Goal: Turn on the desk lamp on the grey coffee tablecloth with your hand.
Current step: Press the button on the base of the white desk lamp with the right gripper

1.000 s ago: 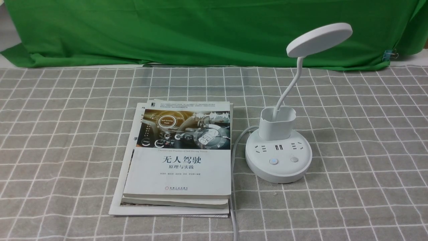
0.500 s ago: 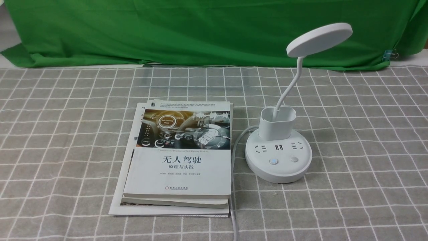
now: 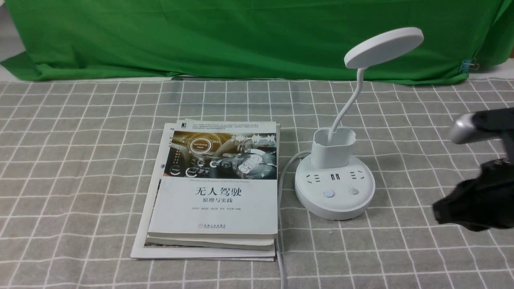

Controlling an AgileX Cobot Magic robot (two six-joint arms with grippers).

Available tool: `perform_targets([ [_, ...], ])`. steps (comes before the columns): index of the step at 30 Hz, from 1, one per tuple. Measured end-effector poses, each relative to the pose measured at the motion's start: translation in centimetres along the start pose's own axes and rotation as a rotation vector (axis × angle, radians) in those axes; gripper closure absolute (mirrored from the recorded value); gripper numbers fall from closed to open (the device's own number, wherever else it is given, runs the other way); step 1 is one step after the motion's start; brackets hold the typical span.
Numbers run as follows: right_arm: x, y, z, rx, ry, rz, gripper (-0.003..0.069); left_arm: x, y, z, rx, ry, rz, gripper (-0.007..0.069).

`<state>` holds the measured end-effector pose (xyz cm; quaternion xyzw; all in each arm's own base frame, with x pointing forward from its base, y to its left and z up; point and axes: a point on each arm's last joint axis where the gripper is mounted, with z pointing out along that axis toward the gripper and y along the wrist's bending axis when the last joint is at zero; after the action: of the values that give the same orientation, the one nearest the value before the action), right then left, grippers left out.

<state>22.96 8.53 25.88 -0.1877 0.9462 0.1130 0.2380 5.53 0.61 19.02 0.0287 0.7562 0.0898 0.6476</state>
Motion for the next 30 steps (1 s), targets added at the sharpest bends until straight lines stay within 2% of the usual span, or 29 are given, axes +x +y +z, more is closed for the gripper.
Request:
perform_targets([
  [4, -2.7, 1.1, 3.5, -0.03, 0.056, -0.056, 0.0623, 0.0, 0.0, 0.0, 0.0, 0.0, 0.0, 0.0606],
  [13, -6.7, 0.4, 9.6, -0.022, 0.101, -0.069, 0.0623, 0.0, 0.0, 0.0, 0.0, 0.0, 0.0, 0.0606],
  [30, -7.4, -0.3, 13.6, -0.011, 0.133, -0.06, 0.0623, 0.0, 0.0, 0.0, 0.0, 0.0, 0.0, 0.0606],
])
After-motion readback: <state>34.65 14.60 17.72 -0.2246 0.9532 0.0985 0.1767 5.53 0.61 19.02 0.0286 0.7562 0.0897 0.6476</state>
